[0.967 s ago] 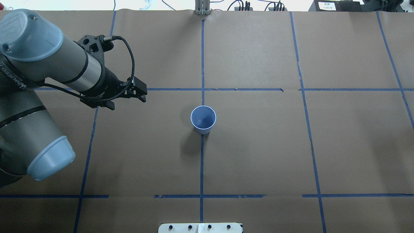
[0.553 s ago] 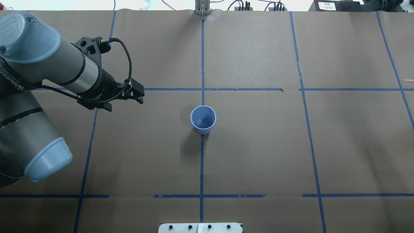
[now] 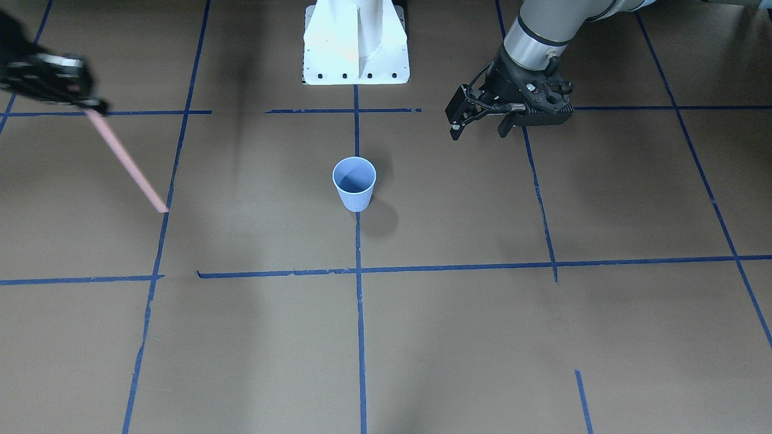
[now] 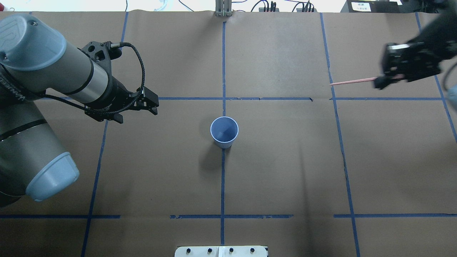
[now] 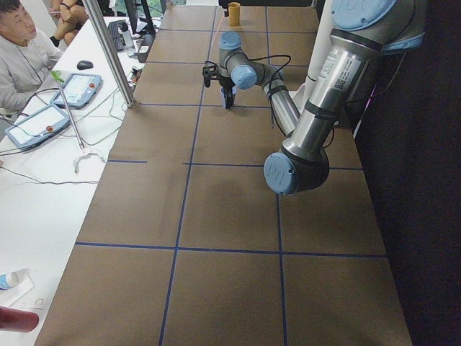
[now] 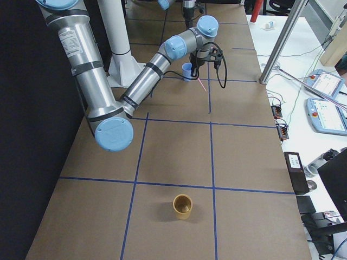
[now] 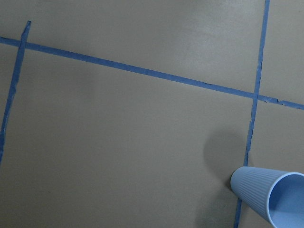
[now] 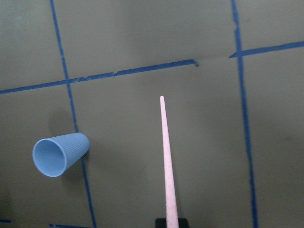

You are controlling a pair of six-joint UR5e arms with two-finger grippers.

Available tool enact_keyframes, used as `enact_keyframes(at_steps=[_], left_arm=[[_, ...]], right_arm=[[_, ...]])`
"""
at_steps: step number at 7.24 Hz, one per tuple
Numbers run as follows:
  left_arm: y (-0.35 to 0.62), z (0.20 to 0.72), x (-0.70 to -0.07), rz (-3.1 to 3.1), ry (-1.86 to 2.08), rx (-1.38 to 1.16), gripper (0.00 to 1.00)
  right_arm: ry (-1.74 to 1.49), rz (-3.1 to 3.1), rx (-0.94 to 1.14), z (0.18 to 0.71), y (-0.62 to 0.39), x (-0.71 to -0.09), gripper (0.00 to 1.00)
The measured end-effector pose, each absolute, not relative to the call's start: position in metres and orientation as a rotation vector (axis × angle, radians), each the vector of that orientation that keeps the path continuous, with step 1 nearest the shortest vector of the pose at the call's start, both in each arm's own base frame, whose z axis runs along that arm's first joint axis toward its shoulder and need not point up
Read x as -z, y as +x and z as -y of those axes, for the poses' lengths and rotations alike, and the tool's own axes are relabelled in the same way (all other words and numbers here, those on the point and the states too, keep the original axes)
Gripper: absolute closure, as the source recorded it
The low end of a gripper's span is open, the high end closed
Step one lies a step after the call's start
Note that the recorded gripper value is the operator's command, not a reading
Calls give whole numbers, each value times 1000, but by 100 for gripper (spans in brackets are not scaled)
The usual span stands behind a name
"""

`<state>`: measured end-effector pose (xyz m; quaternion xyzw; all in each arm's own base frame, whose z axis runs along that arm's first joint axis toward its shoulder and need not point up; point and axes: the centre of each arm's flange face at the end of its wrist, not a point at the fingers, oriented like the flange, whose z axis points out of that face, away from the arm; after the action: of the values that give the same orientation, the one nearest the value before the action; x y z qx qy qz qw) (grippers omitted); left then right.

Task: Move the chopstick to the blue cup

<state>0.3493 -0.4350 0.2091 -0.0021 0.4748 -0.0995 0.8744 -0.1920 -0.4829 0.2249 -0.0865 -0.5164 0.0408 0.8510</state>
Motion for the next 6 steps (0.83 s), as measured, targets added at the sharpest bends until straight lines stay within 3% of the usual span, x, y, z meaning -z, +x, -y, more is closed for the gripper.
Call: enact_keyframes(at_steps=[3, 6], left_arm=[[350, 435, -209, -991, -5, 208, 0], [351, 435, -209, -991, -6, 207, 0]], right_arm=[[-345, 1226, -263, 479, -323, -167, 95], [-451, 1272, -386, 454, -380, -131, 95]])
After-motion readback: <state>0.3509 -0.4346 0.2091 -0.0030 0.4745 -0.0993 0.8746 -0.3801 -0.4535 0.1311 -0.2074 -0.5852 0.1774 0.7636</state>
